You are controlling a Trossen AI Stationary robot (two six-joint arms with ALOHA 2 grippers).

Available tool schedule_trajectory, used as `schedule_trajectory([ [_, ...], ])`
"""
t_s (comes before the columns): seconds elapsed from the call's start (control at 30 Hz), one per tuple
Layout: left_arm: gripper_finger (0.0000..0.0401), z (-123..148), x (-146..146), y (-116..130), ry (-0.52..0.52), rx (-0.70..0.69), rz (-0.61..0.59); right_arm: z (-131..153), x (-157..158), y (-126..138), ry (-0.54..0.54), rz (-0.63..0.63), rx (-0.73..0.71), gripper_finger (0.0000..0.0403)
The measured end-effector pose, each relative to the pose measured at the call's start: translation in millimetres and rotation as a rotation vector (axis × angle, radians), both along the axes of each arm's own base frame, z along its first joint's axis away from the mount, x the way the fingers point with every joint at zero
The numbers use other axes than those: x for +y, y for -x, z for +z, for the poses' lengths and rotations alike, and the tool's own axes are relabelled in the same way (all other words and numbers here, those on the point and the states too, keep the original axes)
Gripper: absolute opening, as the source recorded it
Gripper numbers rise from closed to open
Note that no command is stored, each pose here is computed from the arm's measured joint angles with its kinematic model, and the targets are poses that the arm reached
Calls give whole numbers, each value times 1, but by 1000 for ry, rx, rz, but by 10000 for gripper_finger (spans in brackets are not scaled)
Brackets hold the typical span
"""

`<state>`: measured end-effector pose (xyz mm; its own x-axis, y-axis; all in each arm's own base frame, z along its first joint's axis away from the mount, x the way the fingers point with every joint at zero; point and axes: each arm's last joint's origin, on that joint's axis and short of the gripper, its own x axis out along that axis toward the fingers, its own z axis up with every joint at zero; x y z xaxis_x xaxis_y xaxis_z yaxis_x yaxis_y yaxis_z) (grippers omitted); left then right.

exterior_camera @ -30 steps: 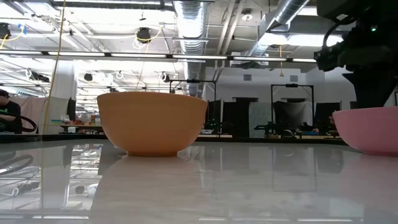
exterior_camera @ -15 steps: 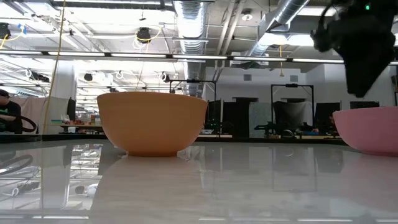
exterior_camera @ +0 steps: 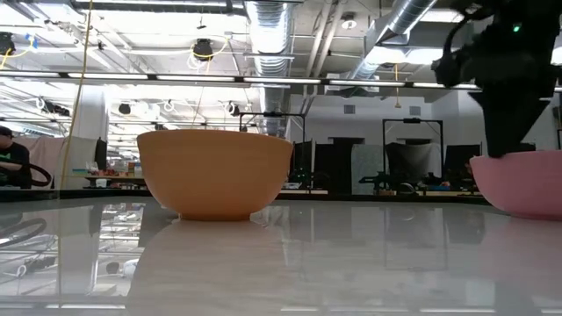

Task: Nest bowls inside each other
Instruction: Stack the pink bowl on the white bowl

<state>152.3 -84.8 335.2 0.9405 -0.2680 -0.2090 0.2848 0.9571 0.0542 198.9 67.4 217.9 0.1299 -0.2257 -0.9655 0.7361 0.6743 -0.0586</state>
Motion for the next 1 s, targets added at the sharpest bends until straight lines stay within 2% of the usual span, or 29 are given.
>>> schedule_trajectory([
  [0.27, 270, -3, -3, -5, -5, 9, 2, -19, 1, -10, 20, -12, 92, 237],
  [0.43, 270, -2, -3, -5, -14, 5, 10, -29, -1, -16, 26, -34, 145, 209],
  [0.57, 270, 2, -1, -4, 3, -32, 31, -36, -5, -20, 33, -35, 180, 163],
  [0.8, 270, 8, 8, 4, 22, -63, 55, -38, -13, -25, 52, -26, 174, 23],
  [1.0, 270, 14, 23, 13, 16, -92, 103, -38, -20, -34, 88, 6, 96, 14],
])
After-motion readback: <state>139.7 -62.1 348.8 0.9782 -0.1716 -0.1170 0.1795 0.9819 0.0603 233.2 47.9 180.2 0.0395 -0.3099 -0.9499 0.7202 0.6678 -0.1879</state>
